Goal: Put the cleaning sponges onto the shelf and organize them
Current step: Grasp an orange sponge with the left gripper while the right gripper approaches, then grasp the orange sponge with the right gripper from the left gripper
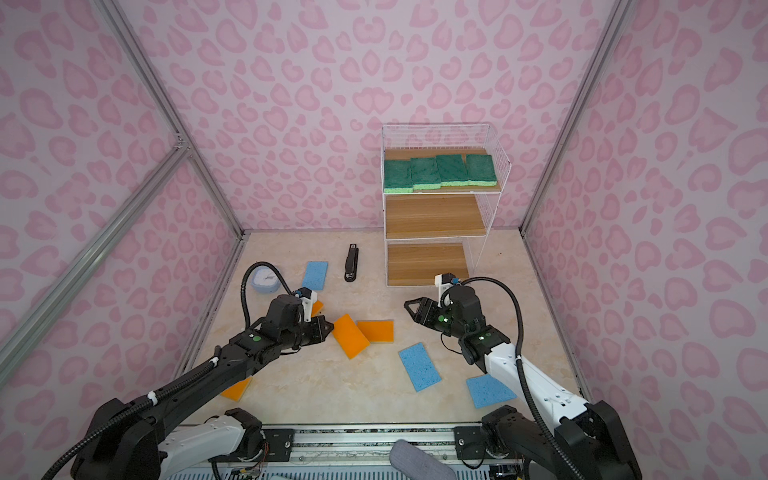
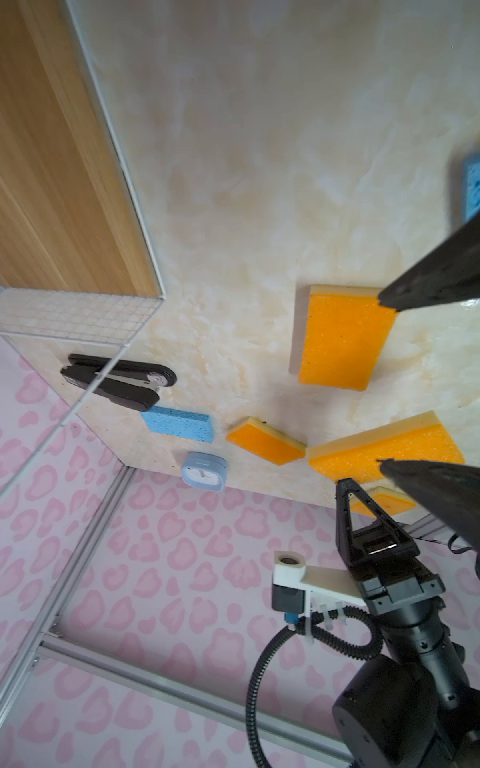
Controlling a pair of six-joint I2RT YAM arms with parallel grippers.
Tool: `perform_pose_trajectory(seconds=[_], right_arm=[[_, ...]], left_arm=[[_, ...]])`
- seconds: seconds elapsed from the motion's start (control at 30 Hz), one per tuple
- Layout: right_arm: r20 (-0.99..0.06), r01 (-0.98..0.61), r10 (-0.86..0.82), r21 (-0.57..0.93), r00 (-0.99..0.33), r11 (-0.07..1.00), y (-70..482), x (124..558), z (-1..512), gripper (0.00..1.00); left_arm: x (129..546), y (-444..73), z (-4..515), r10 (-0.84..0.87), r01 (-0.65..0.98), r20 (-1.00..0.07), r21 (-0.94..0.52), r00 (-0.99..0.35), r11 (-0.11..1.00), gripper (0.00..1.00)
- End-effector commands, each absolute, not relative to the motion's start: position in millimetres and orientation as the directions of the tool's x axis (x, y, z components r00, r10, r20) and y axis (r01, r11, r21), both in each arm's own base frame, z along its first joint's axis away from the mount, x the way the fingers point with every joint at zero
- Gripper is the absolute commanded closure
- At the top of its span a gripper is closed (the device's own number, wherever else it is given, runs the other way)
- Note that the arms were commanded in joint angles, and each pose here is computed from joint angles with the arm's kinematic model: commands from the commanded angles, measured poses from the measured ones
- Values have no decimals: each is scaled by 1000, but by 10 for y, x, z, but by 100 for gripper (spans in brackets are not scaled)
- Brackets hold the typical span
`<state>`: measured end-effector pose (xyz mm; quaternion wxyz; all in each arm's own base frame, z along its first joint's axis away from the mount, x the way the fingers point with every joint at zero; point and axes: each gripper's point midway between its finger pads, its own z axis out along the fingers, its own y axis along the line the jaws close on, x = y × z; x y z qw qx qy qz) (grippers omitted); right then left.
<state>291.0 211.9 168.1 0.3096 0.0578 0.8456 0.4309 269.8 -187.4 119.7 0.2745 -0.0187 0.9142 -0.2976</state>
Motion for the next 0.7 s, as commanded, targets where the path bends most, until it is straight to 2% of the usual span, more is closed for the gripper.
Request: perform_pose_trajectory(seconds=[0.0, 0.2, 0.27, 0.4, 0.67], right_arm=[[-506, -293, 272, 775, -818, 559, 2493, 2824, 1755, 46], [-495, -360, 157, 782, -855, 509, 3020, 2649, 1668, 40], [-492, -375, 129, 785, -861, 493, 3141, 2607, 1657, 40], [-473, -373, 125, 809, -872, 454, 3256, 2586, 1668, 48], [-443, -349, 136, 831, -886, 433, 3283, 2586, 1618, 56]], left_arm=[[2717, -1979, 1389, -193, 170, -487, -605, -852, 778, 96], [2808, -2034, 1585, -220, 181, -486, -650, -846, 738, 96], [2842, -2033, 1635, -232, 182, -488, -660, -841, 729, 96], [2892, -2008, 1715, -254, 182, -493, -675, -832, 715, 96], [2939, -1986, 1793, -274, 183, -493, -694, -826, 697, 96]])
